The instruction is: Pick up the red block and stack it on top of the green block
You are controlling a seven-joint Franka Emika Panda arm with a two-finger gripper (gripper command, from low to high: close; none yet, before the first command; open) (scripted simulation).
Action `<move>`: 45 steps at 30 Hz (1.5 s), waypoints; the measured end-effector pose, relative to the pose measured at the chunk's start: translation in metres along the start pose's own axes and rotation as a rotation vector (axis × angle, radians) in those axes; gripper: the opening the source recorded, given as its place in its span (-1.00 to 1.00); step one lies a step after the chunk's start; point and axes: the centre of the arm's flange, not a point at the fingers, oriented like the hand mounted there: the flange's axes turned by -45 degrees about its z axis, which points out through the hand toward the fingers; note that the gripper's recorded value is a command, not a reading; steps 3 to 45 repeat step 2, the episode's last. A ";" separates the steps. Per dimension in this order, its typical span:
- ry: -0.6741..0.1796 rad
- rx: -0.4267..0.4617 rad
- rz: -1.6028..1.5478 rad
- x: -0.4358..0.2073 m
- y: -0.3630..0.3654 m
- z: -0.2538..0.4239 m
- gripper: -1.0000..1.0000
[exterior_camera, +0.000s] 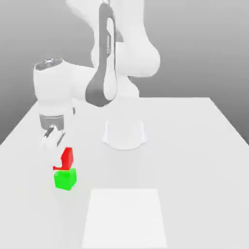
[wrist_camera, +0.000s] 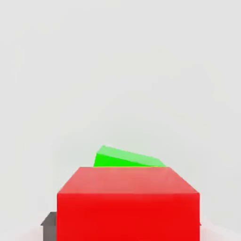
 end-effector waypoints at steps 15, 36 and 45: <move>0.000 0.000 -0.002 -0.001 0.000 0.000 1.00; 0.000 0.000 -0.002 -0.001 0.000 0.000 1.00; 0.000 0.000 -0.002 -0.001 0.000 0.000 1.00</move>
